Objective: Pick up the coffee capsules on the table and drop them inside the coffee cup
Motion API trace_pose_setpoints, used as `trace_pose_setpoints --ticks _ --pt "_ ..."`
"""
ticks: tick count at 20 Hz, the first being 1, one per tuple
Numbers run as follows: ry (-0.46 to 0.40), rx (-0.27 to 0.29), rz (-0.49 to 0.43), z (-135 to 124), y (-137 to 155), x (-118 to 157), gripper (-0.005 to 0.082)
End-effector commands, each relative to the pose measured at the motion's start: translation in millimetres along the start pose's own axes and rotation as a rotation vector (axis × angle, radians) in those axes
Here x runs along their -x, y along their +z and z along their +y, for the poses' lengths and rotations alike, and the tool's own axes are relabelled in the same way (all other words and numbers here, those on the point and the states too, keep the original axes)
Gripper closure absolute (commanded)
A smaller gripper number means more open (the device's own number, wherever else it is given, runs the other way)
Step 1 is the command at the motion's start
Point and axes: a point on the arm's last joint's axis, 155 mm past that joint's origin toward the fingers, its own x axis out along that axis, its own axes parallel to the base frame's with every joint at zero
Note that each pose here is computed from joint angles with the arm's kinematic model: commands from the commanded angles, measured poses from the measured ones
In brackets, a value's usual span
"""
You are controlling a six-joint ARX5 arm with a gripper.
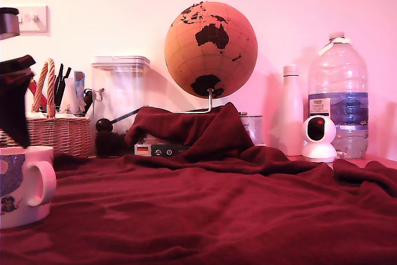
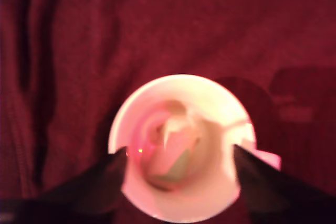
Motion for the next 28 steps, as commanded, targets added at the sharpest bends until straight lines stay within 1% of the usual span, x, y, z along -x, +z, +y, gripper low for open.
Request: trace_pose_setpoints --ticks 1,5,7,8,9,10,12,13,14,17,20,22,24,28 --pt "0.003 -0.004 0.0 0.5 3.6 1.1 0.0047" --pt "0.002 -0.005 -0.011 -0.6 11.6 6.9 0.0052" --pt "-0.001 -0.007 -0.007 -1.2 10.9 7.2 0.0122" --pt "-0.003 -0.007 -0.001 -1.6 9.4 7.2 0.0188" --pt "-0.01 -0.006 0.005 -2.7 7.9 7.2 0.0275" --pt "-0.014 -0.006 0.01 -3.5 6.6 7.2 0.0389" --pt "-0.039 -0.006 0.012 -8.4 5.7 9.2 0.0658" --pt "-0.046 -0.007 0.002 -9.7 7.5 10.8 0.0753" --pt "-0.056 -0.009 -0.013 -12.0 10.1 14.0 0.0795" --pt "-0.068 -0.022 -0.096 -16.2 24.5 30.6 0.0793" --pt "-0.085 -0.04 -0.215 -22.3 42.6 57.3 0.0793" --pt "-0.097 -0.049 -0.263 -26.0 47.6 71.0 0.0793" --pt "-0.1 -0.046 -0.26 -26.8 44.1 75.0 0.0793" --pt "-0.105 -0.031 -0.205 -27.2 30.5 72.1 0.0793"
